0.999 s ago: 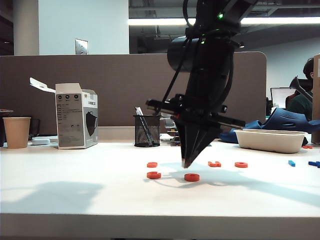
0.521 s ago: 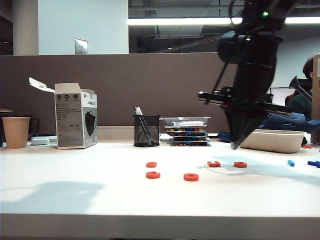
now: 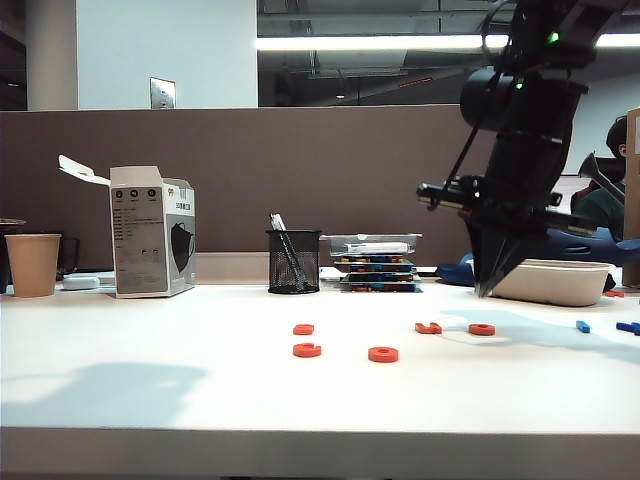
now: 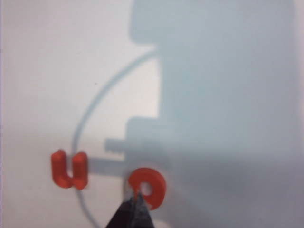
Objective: Select the appropriate letters from the row of letter magnets placed on the table to arrange into the word "cool".
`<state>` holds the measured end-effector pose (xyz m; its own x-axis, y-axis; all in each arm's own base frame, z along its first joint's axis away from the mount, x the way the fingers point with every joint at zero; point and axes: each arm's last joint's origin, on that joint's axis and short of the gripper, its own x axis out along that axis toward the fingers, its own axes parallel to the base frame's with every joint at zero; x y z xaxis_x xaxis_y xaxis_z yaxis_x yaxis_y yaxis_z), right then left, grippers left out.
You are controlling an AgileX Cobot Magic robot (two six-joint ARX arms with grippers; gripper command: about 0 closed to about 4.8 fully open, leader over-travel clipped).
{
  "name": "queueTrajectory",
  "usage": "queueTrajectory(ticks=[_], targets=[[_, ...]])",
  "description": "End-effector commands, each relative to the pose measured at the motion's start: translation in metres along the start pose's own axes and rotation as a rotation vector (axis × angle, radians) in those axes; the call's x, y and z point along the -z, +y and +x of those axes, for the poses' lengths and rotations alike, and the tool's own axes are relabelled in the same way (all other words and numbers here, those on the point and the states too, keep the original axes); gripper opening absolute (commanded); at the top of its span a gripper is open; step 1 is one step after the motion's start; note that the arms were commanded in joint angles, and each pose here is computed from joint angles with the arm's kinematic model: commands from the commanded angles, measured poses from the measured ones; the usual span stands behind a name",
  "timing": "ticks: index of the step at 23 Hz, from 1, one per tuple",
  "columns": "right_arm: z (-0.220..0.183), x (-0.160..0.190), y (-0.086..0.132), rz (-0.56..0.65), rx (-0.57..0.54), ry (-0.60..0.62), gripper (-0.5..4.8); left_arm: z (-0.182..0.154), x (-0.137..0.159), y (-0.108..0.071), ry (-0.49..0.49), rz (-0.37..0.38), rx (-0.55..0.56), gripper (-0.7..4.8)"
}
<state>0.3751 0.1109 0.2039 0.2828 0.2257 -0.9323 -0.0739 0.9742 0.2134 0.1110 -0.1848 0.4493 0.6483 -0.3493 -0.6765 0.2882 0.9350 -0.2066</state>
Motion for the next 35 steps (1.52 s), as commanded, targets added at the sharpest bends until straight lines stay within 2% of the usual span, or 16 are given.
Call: queueTrajectory(ticks=[1, 12, 18, 35], targets=[[0.011, 0.0, -0.001, -0.003, -0.012, 0.028, -0.02, -0.002, -0.001, 0.001, -0.008, -0.001, 0.001, -0.03], [0.02, 0.0, -0.003, -0.001, -0.004, 0.047, -0.02, -0.002, -0.001, 0.001, -0.008, -0.001, 0.001, -0.03], [0.033, 0.011, -0.007, 0.011, 0.02, 0.178, -0.02, -0.002, -0.001, 0.001, -0.01, -0.002, 0.002, -0.03], [0.03, 0.038, 0.041, -0.118, 0.0, 0.302, -0.02, -0.002, -0.001, 0.001, -0.011, -0.003, 0.003, -0.03]])
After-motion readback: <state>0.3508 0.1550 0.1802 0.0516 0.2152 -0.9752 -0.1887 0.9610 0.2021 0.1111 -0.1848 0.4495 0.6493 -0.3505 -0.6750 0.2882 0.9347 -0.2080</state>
